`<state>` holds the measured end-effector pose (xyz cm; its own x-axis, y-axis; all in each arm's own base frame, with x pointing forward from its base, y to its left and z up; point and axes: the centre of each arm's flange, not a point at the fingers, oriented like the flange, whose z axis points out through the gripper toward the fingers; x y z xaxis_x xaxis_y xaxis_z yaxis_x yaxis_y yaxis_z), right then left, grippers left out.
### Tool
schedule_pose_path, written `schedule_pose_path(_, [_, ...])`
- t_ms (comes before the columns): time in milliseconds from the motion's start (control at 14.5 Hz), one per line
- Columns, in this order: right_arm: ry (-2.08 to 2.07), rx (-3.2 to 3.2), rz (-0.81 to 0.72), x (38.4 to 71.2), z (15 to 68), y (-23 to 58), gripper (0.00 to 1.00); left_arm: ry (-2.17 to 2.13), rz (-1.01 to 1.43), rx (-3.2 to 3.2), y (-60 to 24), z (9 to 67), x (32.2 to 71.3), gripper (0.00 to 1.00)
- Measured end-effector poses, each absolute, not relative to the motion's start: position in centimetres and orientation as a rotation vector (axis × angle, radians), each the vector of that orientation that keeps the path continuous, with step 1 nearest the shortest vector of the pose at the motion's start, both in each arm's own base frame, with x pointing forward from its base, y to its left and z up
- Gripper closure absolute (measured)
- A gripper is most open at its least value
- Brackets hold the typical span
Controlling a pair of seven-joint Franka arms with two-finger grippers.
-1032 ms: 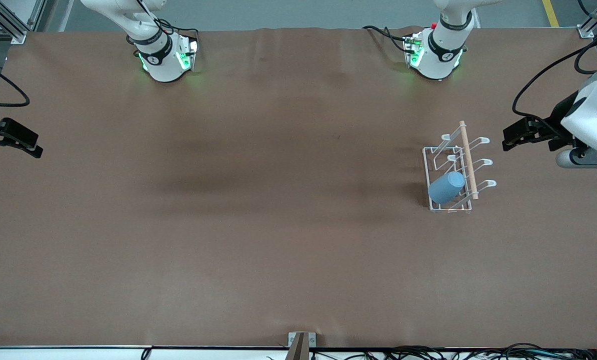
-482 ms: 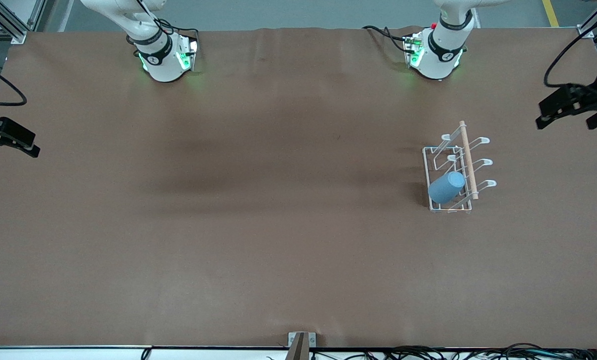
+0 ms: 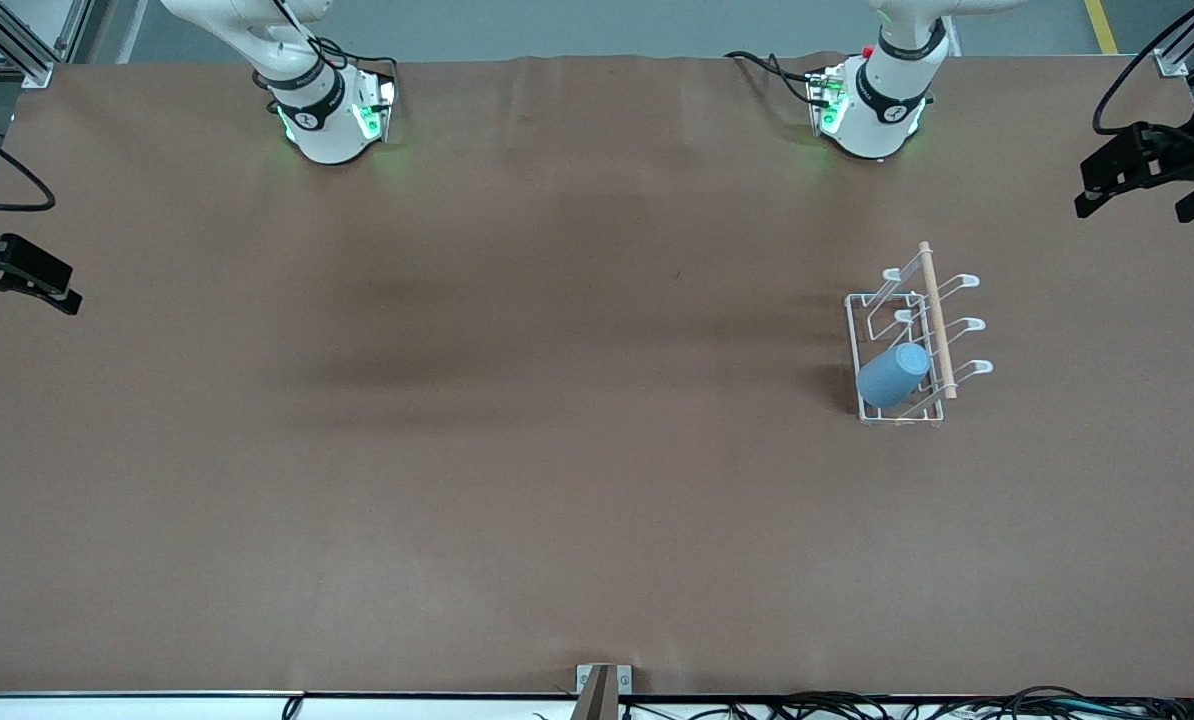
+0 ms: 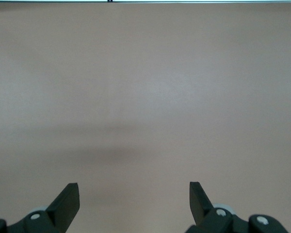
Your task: Hang cup on cup holder
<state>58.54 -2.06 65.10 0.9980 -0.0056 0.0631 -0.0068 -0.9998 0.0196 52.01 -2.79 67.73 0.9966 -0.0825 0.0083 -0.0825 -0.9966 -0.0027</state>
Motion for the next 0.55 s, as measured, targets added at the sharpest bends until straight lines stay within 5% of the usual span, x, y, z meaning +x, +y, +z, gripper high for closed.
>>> schedule_pose_path(550, [-0.005, 3.12, 0.099, 58.5, 65.1, -1.9, 0.0, 0.107, 0.01, -3.138, -3.1, 66.5, 52.6, 0.0])
